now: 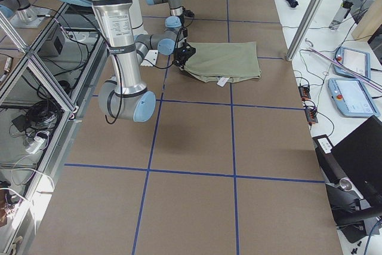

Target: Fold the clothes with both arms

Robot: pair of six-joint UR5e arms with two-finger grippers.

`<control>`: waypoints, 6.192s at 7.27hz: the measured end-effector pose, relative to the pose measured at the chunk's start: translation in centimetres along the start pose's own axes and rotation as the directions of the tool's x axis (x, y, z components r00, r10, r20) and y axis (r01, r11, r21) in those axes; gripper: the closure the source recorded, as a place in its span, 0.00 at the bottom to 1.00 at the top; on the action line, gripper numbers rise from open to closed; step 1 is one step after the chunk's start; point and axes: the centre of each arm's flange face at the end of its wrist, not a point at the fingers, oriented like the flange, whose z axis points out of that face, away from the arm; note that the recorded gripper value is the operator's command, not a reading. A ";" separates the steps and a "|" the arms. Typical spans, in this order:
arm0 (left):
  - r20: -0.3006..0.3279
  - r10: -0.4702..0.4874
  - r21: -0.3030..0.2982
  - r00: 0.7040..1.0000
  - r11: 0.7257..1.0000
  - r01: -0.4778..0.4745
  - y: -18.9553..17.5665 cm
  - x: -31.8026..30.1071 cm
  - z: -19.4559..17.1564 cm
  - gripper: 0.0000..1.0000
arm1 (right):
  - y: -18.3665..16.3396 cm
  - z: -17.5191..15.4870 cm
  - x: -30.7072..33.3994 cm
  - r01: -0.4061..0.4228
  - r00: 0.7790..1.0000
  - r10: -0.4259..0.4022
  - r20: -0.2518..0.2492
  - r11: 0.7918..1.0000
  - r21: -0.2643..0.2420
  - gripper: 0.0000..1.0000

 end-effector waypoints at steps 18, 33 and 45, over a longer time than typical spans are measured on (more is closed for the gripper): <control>-0.163 -0.005 0.030 0.987 1.000 0.010 -4.2 10.8 -14.3 1.00 | -0.9 -12.3 -1.0 -0.129 0.985 0.129 0.111 0.992 -0.007 1.00; -0.012 0.584 0.214 0.812 0.794 -0.569 -37.6 9.8 -7.3 0.38 | -46.1 -2.0 -5.8 0.456 0.890 -0.456 -0.004 0.890 0.001 0.00; 0.268 0.796 -0.042 0.543 0.573 -0.818 -58.9 -25.9 -33.9 0.00 | -58.7 -10.5 21.7 0.660 0.740 -0.672 -0.012 0.731 -0.174 0.00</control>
